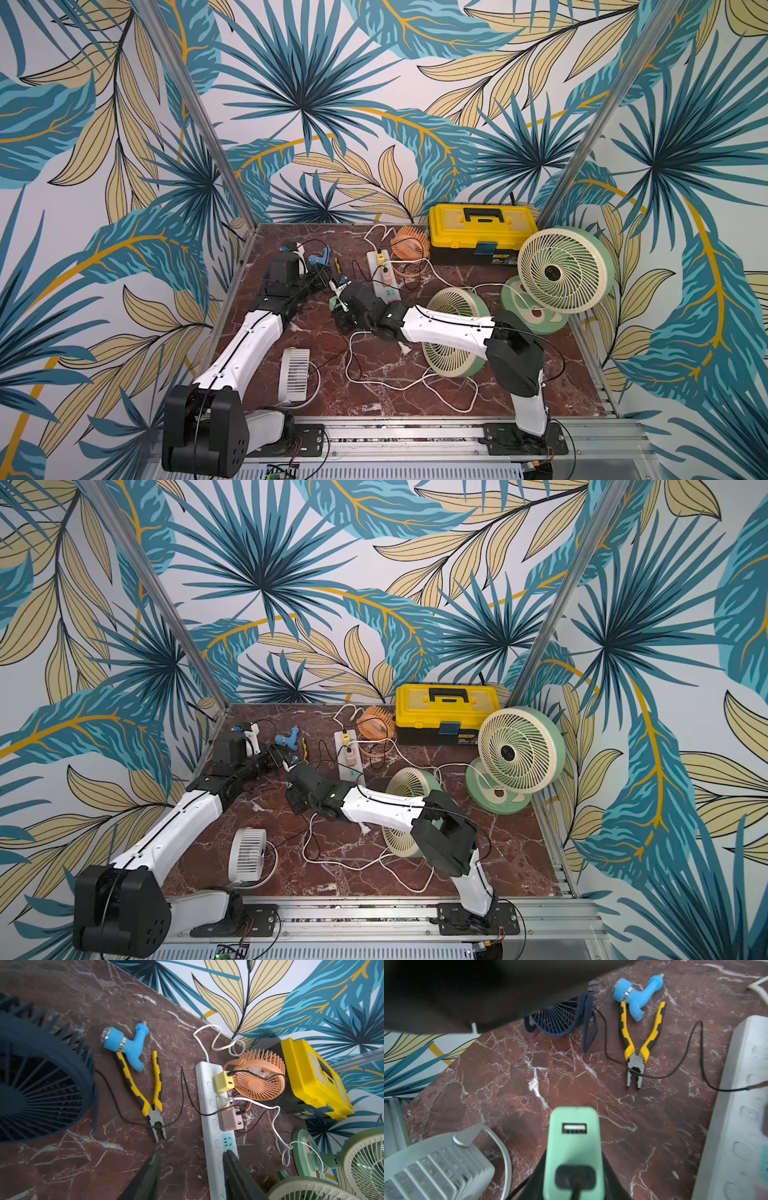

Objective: Unplug the desk fan from the power strip
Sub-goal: Place the plug at the center of the board.

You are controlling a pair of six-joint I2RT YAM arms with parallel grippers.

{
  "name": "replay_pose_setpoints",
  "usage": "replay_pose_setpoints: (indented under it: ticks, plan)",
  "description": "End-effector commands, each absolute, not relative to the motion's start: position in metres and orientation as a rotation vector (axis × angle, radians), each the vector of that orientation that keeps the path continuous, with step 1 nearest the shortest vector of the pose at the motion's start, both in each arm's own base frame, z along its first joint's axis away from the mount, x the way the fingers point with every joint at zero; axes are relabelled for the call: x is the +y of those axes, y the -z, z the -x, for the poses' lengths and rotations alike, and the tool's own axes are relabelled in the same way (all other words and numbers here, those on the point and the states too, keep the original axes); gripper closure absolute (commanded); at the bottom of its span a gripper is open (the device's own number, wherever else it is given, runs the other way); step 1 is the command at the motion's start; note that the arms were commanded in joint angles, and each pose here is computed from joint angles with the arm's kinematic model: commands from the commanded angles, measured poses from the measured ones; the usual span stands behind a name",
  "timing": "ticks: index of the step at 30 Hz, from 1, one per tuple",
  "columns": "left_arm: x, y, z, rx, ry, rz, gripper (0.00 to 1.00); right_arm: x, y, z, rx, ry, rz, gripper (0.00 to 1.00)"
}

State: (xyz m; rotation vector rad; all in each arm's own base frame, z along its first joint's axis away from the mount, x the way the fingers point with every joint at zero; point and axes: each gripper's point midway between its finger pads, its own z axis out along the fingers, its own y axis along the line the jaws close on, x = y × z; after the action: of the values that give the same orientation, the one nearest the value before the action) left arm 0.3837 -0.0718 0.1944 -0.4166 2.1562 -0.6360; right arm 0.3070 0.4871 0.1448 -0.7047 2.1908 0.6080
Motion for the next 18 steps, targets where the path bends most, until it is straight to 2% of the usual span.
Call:
replay_pose_setpoints:
  ticks: [1, 9, 18]
  plan:
    - [-0.076, -0.206, -0.380, 2.123, 0.664, 0.398, 0.47, 0.519, -0.121, -0.260, 2.208, -0.675, 0.950, 0.92]
    - [-0.034, -0.195, -0.379, 2.111, 0.497, 0.507, 0.47, 0.532, -0.085, -0.251, 2.274, -0.651, 0.964, 0.91]
    - [-0.021, -0.189, -0.379, 2.091, 0.510, 0.556, 0.47, 0.536, -0.052, -0.248, 2.334, -0.647, 0.978, 0.87]
